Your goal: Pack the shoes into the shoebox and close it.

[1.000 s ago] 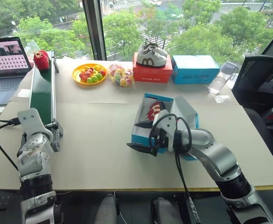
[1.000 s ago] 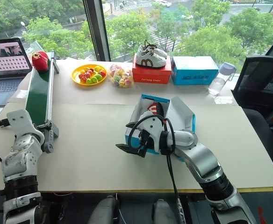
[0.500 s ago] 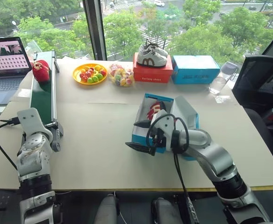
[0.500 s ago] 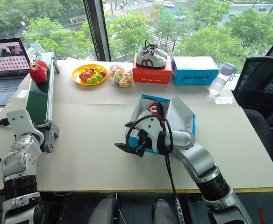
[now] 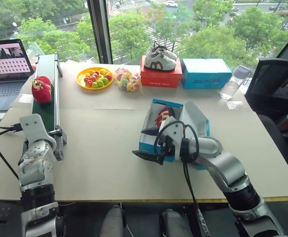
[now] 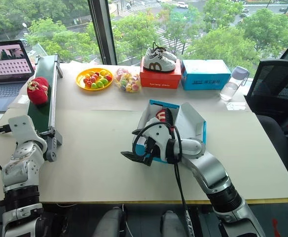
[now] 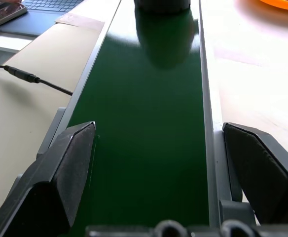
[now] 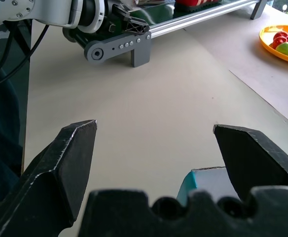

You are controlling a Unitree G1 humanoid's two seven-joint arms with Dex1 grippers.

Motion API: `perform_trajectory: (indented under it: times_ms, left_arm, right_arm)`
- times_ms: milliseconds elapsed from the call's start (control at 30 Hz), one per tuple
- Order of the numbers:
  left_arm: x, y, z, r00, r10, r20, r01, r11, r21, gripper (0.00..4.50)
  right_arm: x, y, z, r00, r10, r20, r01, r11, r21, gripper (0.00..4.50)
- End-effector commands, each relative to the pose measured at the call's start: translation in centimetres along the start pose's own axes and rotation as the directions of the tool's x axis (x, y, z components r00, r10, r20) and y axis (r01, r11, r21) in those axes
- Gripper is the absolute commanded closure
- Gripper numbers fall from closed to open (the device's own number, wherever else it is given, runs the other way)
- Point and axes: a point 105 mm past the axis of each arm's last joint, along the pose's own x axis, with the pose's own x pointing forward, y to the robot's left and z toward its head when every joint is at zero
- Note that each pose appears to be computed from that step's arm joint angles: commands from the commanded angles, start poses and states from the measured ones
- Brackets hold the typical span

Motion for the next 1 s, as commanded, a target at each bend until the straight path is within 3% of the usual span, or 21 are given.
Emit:
perform_trajectory:
  times_ms: [33,700,800,867,933,1000]
  left_arm:
    - [0.0,0.5,1.2,0.999,0.019,0.038,-0.020,1.000,0.016,0.07]
    - [0.2,0.6,1.4,0.998,0.026,0.050,-0.026,1.000,-0.010,0.07]
    - [0.1,0.2,1.7,0.998,0.009,0.061,-0.007,0.999,-0.031,0.83]
    - [0.1,-0.2,2.0,0.998,-0.002,0.066,0.008,0.997,-0.082,1.69]
    - [-0.1,-1.3,3.3,0.991,-0.049,0.128,0.070,0.983,-0.168,2.01]
    - [-1.0,-2.8,6.0,0.957,-0.111,0.270,0.166,0.968,-0.189,2.01]
  right_arm:
    - [-0.3,-0.4,1.1,0.999,-0.021,0.031,0.022,0.999,-0.039,0.00]
    - [-0.3,-0.5,1.1,0.999,-0.034,0.031,0.035,0.999,-0.036,0.00]
    - [-0.3,-0.6,1.2,0.999,-0.037,0.031,0.038,0.999,-0.037,0.00]
    - [-0.4,-0.7,1.2,0.999,-0.041,0.033,0.042,0.998,-0.038,0.00]
    - [-0.4,-0.9,1.3,0.998,-0.050,0.037,0.051,0.998,-0.035,0.00]
    - [-0.5,-2.2,1.8,0.991,-0.120,0.062,0.120,0.993,0.006,0.00]
